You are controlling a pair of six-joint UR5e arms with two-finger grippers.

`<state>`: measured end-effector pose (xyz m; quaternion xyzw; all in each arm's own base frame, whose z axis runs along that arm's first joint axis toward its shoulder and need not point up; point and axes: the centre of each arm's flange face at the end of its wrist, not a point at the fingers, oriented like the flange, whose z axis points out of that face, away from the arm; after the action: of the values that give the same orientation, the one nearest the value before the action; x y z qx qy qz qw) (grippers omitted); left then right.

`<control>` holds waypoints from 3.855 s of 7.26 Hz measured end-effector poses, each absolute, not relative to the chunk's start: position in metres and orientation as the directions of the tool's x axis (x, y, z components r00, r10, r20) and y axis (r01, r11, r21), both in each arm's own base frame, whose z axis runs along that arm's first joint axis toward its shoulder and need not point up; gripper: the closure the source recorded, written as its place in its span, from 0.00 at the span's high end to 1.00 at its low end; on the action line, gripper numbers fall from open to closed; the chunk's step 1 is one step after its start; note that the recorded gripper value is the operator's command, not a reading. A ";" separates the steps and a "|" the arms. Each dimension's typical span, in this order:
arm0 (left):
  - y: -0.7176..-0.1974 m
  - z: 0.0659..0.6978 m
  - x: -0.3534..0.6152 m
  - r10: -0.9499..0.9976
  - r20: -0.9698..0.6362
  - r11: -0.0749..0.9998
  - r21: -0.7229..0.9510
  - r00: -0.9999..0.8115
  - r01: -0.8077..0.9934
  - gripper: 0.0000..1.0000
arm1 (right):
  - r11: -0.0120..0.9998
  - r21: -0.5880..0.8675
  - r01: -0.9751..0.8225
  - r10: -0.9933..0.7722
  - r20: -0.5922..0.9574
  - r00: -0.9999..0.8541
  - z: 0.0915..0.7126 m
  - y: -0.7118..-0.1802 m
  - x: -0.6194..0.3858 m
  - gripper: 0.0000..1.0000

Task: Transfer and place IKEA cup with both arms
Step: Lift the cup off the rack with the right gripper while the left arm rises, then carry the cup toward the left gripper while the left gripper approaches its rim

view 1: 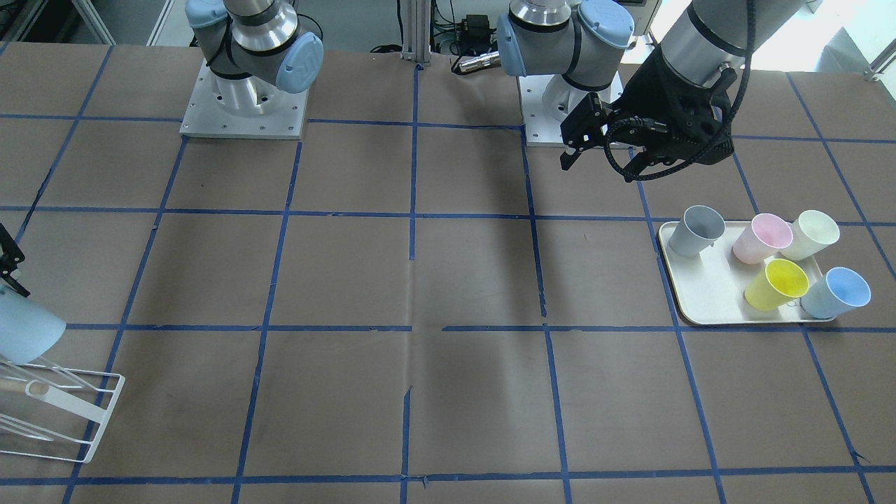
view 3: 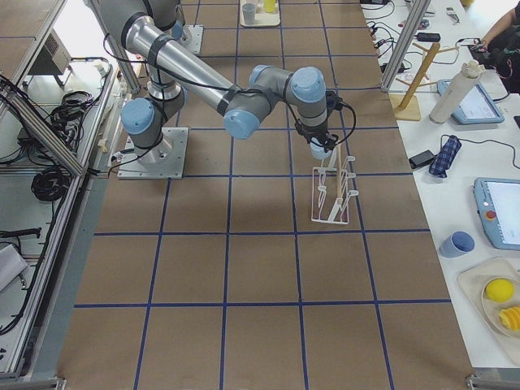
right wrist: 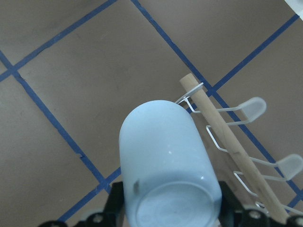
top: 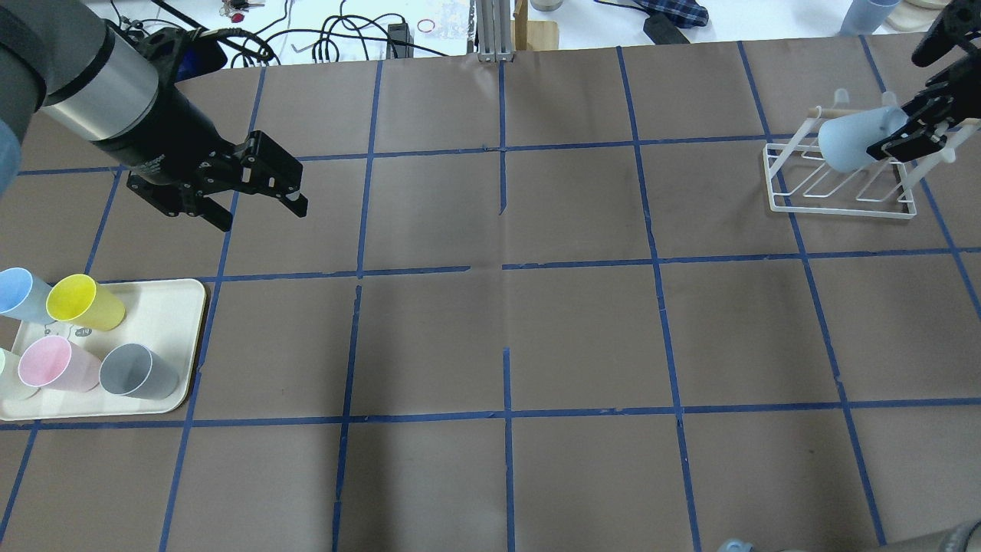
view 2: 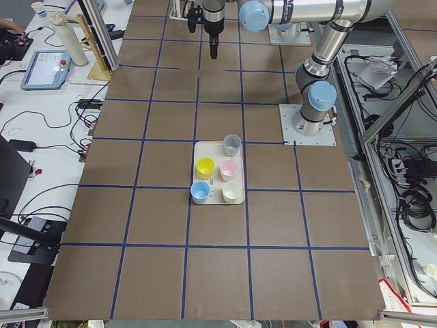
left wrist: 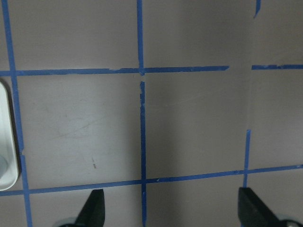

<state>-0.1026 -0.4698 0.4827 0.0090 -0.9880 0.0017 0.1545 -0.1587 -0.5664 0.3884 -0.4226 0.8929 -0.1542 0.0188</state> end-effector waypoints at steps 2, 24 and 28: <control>-0.475 0.490 -0.119 -0.026 0.513 0.999 -0.017 -0.858 -0.040 1.00 | 0.668 -0.299 -0.682 -0.713 0.007 -0.701 0.402 -0.550 -0.147 0.46; -0.516 0.431 -0.176 -0.181 0.982 0.979 0.175 -0.049 -0.104 1.00 | 0.978 0.201 0.063 0.208 -0.965 -0.157 0.407 -0.496 0.088 0.47; -0.518 0.432 -0.211 -0.127 0.992 0.991 0.127 0.005 -0.044 1.00 | 0.982 0.186 0.027 0.187 -0.969 -0.162 0.421 -0.484 0.115 0.47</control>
<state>-0.2110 -0.5185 0.4316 0.0606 -0.7046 -0.0295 0.7064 0.1150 -0.4842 0.4211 0.0705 0.7596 0.0625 0.6435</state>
